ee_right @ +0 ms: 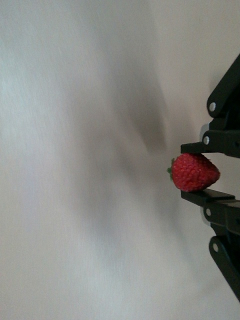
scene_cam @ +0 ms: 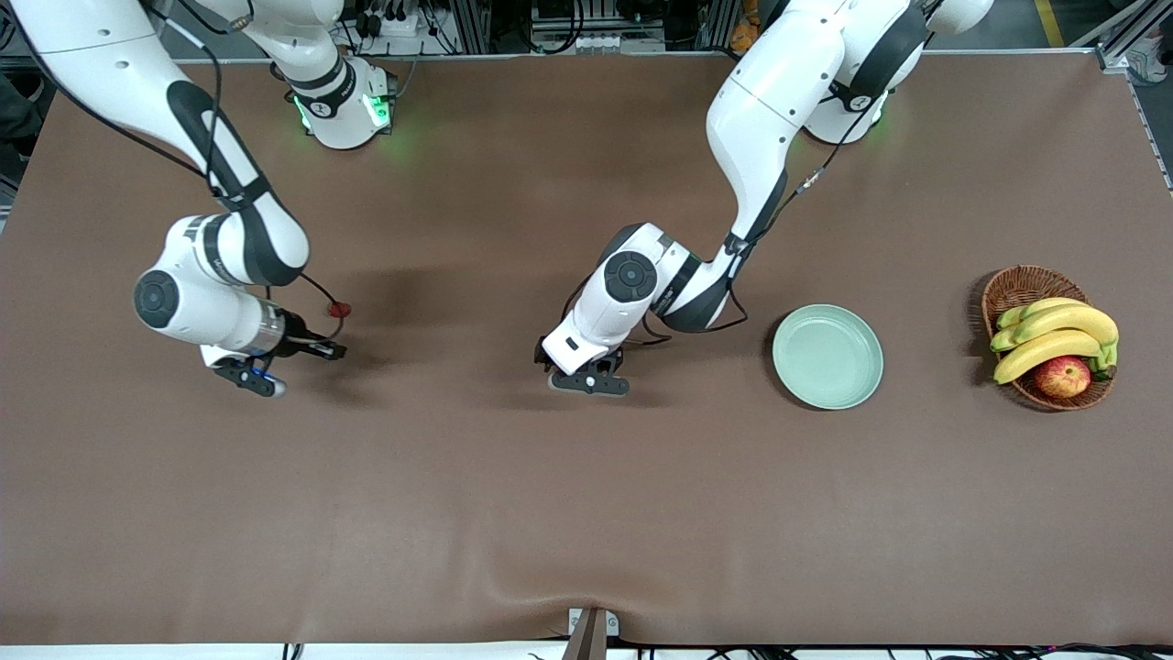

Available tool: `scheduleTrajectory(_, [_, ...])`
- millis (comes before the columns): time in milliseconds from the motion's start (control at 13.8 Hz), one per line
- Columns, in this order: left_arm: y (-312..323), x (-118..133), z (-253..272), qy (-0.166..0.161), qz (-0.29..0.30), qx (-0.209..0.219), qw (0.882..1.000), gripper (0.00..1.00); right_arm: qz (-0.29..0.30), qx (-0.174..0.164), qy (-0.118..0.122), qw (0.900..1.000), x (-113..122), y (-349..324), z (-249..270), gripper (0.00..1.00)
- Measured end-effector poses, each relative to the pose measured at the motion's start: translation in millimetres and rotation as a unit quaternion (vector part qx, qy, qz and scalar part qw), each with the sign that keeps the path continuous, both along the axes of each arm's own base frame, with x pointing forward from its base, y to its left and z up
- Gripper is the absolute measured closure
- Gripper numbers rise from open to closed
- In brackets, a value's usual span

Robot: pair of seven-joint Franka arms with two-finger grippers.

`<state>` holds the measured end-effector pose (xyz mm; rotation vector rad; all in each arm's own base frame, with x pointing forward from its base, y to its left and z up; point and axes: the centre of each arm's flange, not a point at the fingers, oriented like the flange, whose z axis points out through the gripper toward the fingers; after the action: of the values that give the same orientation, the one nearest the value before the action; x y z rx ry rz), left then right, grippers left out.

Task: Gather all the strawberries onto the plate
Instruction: 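Close the left gripper on the middle strawberry while the right gripper holds its strawberry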

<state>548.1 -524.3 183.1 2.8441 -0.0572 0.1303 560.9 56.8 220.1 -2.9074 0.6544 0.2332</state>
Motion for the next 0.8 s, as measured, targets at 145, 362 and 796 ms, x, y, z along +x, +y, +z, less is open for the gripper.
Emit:
scheduleTrajectory(145, [3.9,4.6,-2.8,-0.01,0.001,0.0,1.0,0.29,-0.027,-0.005,-0.001,1.0,3.7,46.4,10.4,0.67])
scheduleTrajectory(362, [10.4,10.3,-13.5,-0.021,0.001,0.001,1.0,0.29,-0.06,-0.006,-0.009,0.998,9.7,93.5,25.7,0.67])
scheduleTrajectory(796, [-0.8,7.2,-5.1,-0.029,-0.005,-0.006,1.0,0.36,-0.099,-0.009,0.012,0.995,13.3,101.7,6.6,0.67])
